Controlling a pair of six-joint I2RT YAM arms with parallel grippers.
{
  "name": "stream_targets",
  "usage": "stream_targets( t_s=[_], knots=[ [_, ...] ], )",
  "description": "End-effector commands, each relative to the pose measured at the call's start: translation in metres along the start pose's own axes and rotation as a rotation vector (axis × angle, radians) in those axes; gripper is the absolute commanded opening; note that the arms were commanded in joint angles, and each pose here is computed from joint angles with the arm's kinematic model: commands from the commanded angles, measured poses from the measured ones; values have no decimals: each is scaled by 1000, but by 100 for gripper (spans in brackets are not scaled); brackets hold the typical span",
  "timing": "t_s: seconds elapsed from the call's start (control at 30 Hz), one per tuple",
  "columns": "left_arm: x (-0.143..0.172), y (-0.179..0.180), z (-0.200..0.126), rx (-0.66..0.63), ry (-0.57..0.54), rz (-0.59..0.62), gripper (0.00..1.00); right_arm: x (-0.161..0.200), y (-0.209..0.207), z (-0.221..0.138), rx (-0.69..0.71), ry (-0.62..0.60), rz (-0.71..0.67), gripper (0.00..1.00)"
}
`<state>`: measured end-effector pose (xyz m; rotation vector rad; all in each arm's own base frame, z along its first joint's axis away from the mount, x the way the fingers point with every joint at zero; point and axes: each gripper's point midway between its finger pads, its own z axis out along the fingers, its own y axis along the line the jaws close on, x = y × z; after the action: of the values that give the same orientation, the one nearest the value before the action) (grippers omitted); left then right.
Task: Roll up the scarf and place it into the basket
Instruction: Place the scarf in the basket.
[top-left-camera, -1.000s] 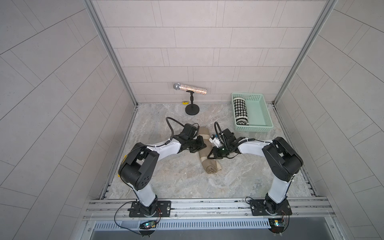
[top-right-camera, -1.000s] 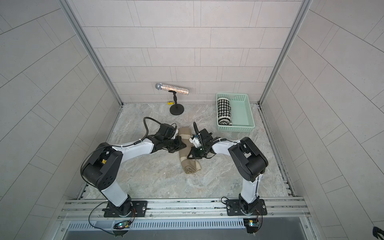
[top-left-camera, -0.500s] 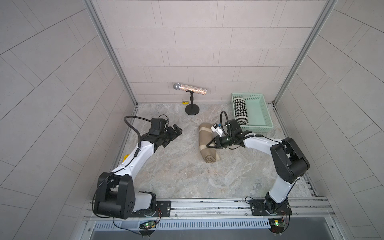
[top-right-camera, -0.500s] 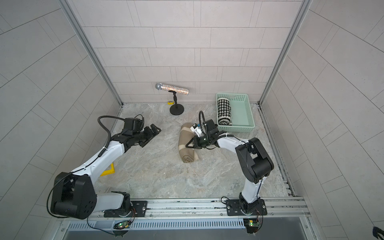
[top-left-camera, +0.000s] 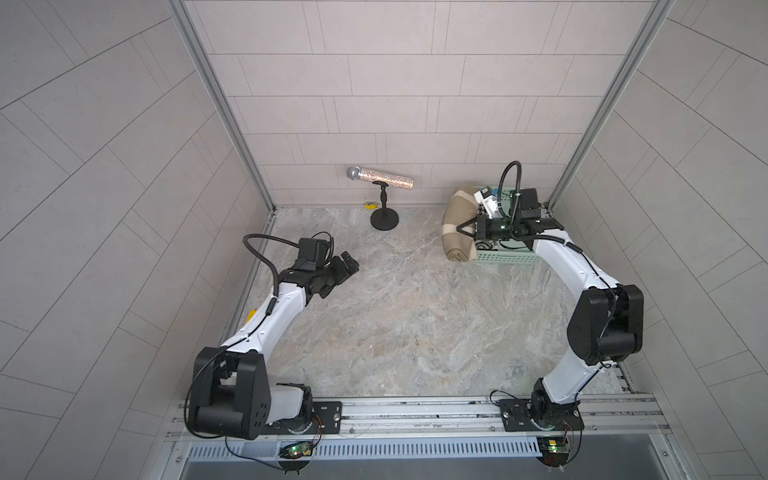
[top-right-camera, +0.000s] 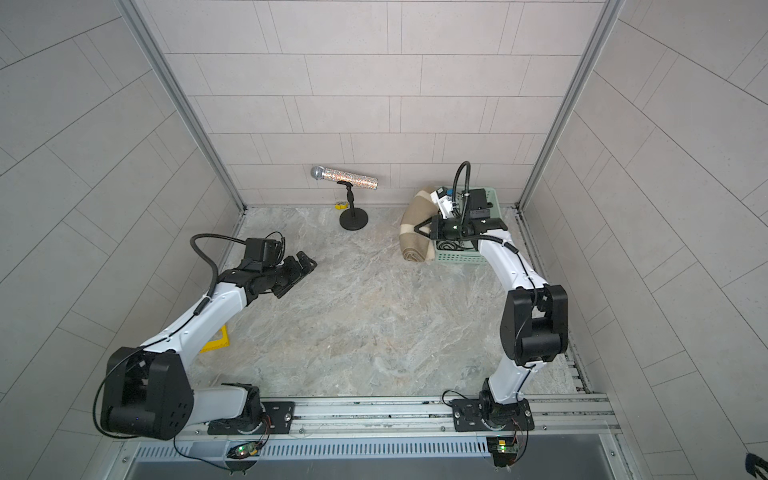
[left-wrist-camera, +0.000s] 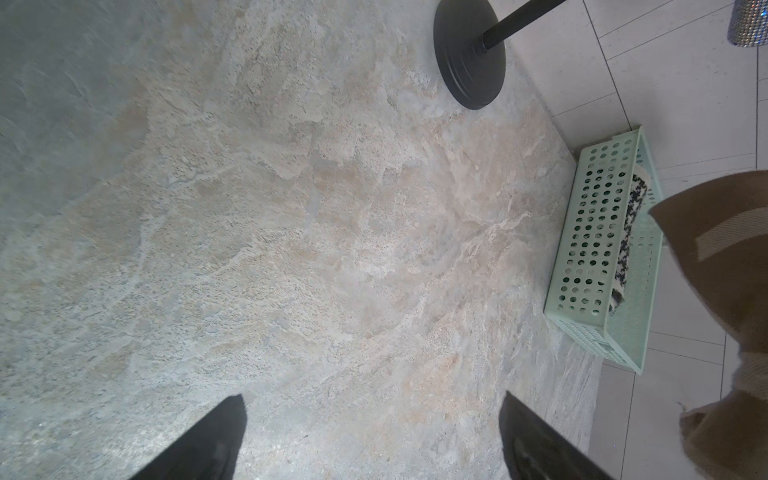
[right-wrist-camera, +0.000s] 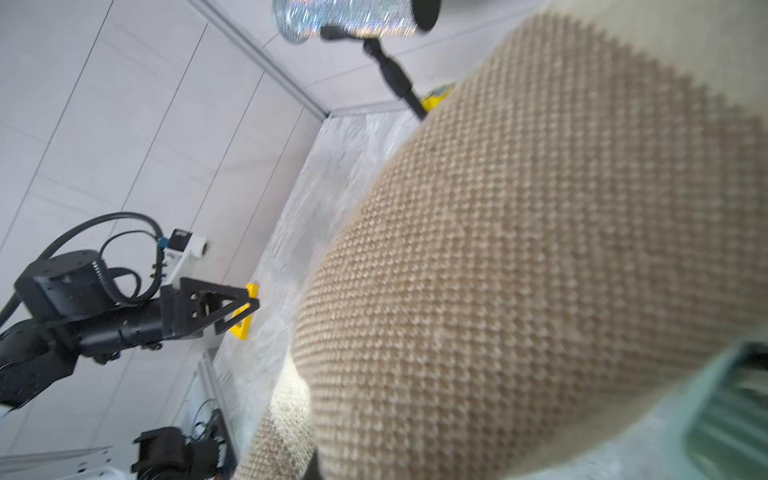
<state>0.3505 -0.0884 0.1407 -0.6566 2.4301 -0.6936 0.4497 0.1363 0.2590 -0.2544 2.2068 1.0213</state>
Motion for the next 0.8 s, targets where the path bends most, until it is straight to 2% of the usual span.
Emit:
stream_targets(
  t_s=[0.0, 0.2, 0.5, 0.77],
  knots=[
    [3, 5, -2, -14, 4, 9, 100, -20, -31, -17, 127, -4, -107, 0],
    [9, 12, 0, -30, 18, 6, 100, -40, -96, -47, 306, -21, -129, 0],
    [12, 27, 3, -87, 35, 42, 100, -45, -169, -80, 532, -14, -166, 0],
    [13, 31, 13, -98, 55, 35, 100, -51, -184, -85, 617, -16, -319, 0]
  ],
)
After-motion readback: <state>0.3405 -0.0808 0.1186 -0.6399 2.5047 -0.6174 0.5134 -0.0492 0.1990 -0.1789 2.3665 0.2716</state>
